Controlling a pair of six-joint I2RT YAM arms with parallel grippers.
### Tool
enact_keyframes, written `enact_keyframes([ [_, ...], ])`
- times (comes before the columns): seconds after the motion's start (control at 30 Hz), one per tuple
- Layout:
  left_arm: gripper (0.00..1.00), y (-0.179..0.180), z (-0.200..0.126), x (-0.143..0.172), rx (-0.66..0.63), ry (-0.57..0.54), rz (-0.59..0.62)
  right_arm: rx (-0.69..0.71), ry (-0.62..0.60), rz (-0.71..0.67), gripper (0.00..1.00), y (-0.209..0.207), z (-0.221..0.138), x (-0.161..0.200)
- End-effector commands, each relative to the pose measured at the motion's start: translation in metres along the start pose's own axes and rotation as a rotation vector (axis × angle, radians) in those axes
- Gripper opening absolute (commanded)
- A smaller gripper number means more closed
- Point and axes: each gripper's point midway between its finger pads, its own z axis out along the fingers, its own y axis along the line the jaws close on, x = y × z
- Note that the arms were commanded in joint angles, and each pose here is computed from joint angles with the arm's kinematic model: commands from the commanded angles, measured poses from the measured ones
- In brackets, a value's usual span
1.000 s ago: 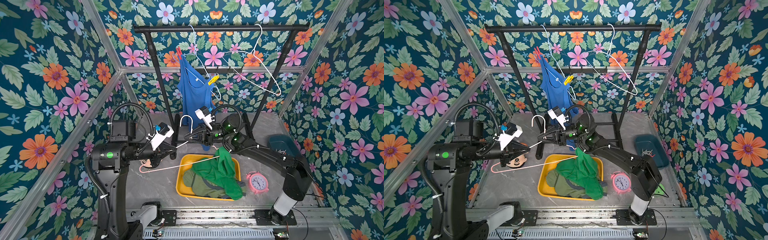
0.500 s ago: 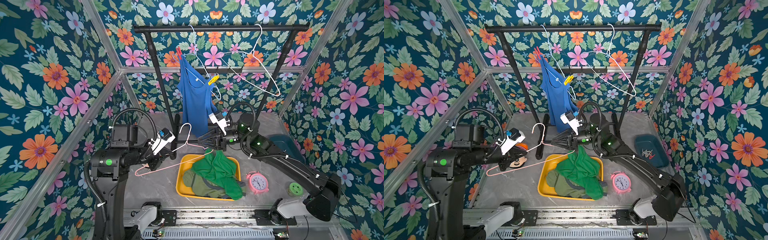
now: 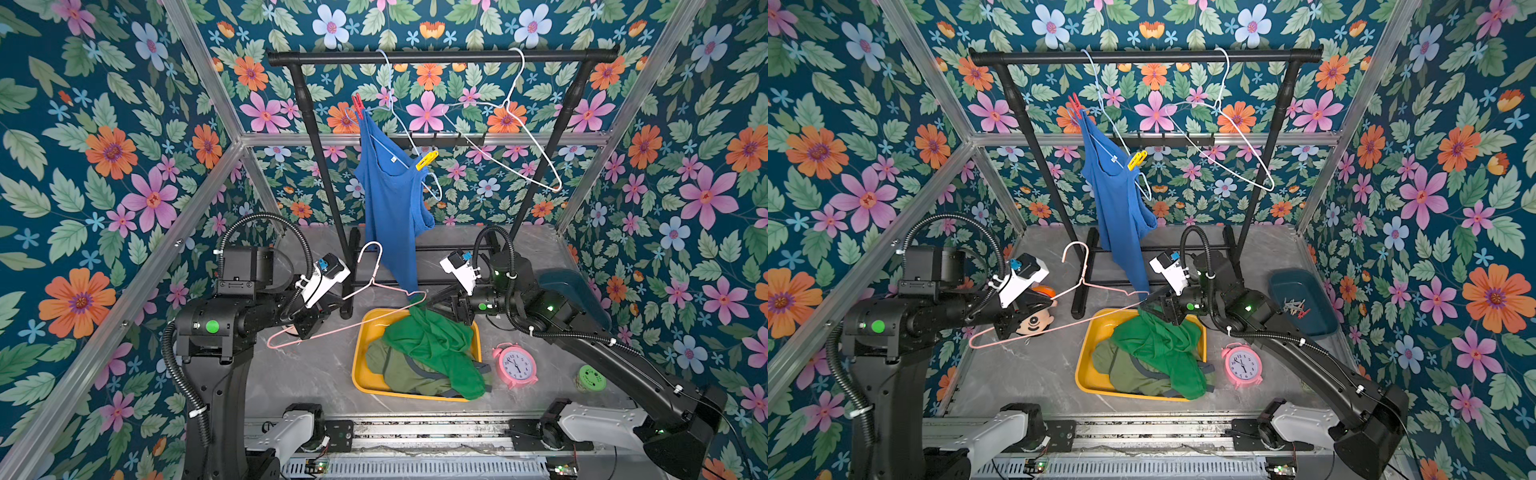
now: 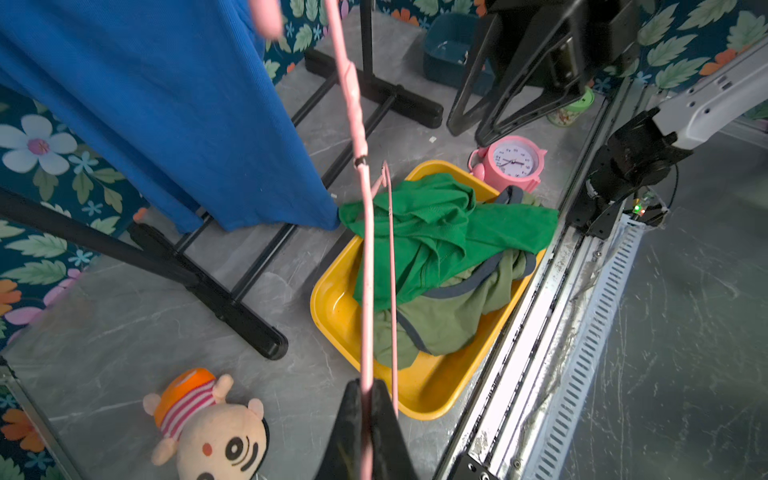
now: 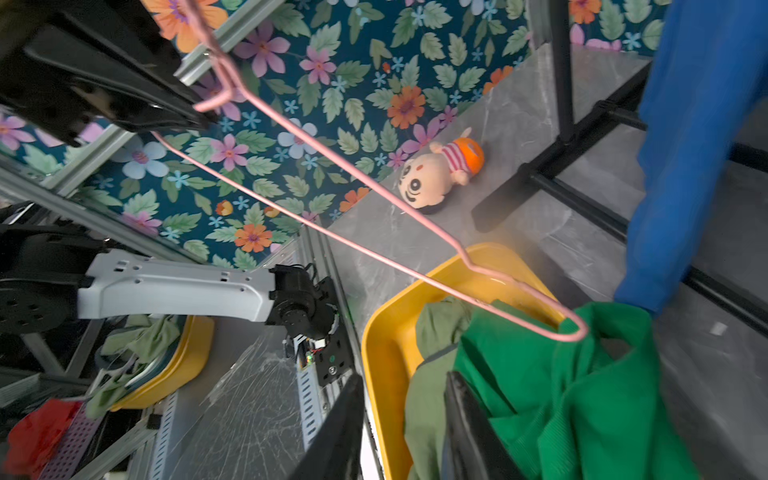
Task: Remove the clothespins securing tank tops to the hanger
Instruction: Remove the tank top from the hanger, then place the hanger on the clothesline.
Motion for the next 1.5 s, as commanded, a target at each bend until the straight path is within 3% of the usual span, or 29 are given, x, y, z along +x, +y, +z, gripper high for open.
enact_keyframes([
  [0.0, 0.0, -0.012, -0.01, -0.023, 0.058, -0.09, 0.01, 0.063, -0.074, 0.057, 0.34, -0.026, -0.018, -0.007],
  [0.2, 0.0, -0.022, -0.024, -0.055, 0.124, -0.205, 0.035, -0.058, -0.252, 0.095, 0.34, -0.02, -0.068, -0.028],
  [0.4, 0.0, -0.025, -0.026, -0.073, 0.191, -0.265, 0.032, -0.222, -0.254, 0.05, 0.32, 0.017, -0.087, -0.043],
  [0.97, 0.0, -0.041, -0.041, -0.076, 0.193, -0.305, 0.052, -0.03, -0.31, -0.006, 0.31, 0.007, -0.126, -0.056],
  [1.17, 0.0, -0.044, -0.044, -0.08, 0.206, -0.321, 0.055, -0.172, -0.285, 0.025, 0.31, 0.017, -0.122, -0.055],
  [1.47, 0.0, -0.045, -0.045, -0.085, 0.226, -0.338, 0.051, -0.217, -0.289, -0.007, 0.31, 0.027, -0.125, -0.057],
])
